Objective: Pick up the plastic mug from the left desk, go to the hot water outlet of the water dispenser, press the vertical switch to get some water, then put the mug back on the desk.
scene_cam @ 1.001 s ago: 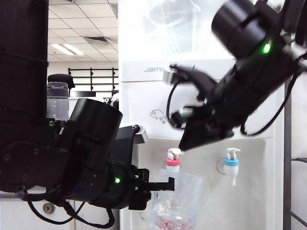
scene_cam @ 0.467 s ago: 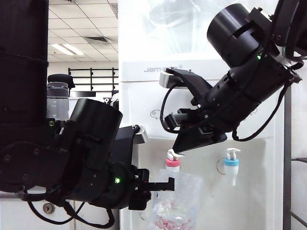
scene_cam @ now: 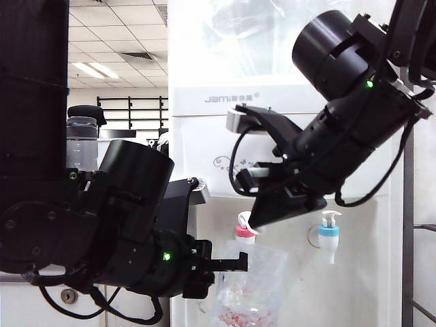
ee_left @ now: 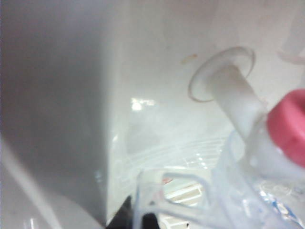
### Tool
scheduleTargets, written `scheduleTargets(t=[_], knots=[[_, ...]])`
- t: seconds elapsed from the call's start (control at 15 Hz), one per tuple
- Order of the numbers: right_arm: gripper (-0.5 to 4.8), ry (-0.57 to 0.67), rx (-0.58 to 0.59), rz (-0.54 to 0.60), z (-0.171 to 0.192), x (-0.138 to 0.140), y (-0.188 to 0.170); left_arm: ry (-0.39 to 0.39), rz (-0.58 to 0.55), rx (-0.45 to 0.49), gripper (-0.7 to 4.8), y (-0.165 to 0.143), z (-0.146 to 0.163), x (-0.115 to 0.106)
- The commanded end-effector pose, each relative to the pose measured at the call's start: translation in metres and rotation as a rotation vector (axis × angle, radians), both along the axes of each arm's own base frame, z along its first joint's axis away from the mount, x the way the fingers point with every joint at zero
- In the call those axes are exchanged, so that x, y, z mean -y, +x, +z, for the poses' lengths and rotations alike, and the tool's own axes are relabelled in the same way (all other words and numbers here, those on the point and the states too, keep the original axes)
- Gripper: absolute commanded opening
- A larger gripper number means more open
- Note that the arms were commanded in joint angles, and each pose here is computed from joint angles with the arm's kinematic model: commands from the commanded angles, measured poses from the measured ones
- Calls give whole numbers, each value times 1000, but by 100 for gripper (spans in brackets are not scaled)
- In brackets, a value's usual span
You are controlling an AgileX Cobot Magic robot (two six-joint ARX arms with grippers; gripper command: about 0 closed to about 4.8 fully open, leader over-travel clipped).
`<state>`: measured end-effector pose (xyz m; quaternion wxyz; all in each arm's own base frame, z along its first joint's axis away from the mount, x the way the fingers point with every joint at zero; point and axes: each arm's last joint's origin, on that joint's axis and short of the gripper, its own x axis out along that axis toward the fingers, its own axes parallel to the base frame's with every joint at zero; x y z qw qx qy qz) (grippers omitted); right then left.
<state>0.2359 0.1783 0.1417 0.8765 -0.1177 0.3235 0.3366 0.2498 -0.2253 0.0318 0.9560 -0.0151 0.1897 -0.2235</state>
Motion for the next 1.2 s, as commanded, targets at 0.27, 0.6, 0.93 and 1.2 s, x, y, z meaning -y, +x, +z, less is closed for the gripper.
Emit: scheduleTargets(t=[0.27, 0.6, 0.93, 1.2], knots=[[-6, -24, -25, -11, -5, 2, -2, -105, 46, 109, -5, 8, 18, 3], [-6, -11, -3, -14, -3, 1, 0, -105, 47, 109, -5, 8, 18, 3], [-6, -15, 0, -19, -3, 1, 0, -105, 47, 109, -5, 8, 18, 3], [-6, -28, 11, -39, -3, 1, 1, -105, 47, 109, -5, 8, 18, 3]])
